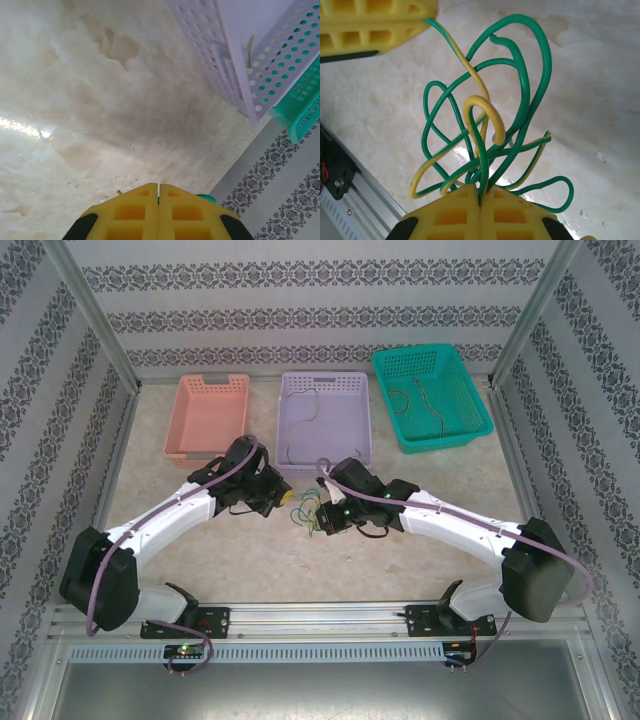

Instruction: Untangle the cables

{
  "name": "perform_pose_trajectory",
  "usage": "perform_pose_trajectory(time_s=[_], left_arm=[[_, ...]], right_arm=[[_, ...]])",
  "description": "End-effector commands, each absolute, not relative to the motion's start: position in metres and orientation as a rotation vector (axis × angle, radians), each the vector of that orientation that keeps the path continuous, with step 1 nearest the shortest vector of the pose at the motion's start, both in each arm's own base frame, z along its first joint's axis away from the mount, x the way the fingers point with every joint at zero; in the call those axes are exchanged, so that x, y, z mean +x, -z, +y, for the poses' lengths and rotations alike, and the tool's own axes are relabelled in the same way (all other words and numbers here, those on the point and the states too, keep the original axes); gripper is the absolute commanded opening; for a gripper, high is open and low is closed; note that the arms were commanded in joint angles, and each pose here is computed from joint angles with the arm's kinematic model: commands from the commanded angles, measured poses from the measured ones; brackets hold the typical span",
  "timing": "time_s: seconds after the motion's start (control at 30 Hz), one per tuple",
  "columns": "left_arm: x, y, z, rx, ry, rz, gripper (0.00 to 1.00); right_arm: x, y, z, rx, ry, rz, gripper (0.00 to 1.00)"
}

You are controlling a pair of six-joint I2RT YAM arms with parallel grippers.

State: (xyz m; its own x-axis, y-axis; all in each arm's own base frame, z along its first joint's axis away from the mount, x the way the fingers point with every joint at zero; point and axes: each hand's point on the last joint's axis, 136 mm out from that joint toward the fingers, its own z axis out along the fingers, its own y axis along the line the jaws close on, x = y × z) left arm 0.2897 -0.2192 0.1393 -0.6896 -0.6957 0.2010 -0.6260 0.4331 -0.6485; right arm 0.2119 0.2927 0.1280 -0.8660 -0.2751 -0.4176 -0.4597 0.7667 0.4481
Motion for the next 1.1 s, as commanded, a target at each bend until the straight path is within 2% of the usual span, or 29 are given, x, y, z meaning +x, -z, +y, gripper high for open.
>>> perform_pose_trajectory(time_s=[0.0, 0.2, 0.37, 0.6, 0.8, 1.07], left_arm=[[0.294, -0.167, -0.202, -1.136, 1.068, 2.516, 0.00], [0.281, -0.177, -0.163, -1.129, 0.968, 2.486, 0.00], [0.273, -0.184, -0.127, -1.154, 0.880, 2.440, 0.00], [0.262, -0.181, -0.107, -1.141, 0.781, 2.468, 0.00], [0.261, -0.184, -0.092, -1.112, 0.706, 2.460, 0.00], [0.257, -0.187, -0.075, -1.075, 0.585, 2.478, 0.00]], right_arm=[[0.220, -0.135, 0.277, -0.481, -0.791, 2.621, 0.00], [0.233, -0.127, 0.232, -0.277, -0.789, 2.659, 0.00], [0.242, -0.116, 0.179, 0.010, -0.748, 2.693, 0.00], [0.250, -0.112, 0.130, 0.454, -0.906, 2.610, 0.00], [0.253, -0.110, 0.103, 0.632, -0.911, 2.580, 0.00], [0.248, -0.096, 0.065, 0.817, -0.720, 2.615, 0.00]])
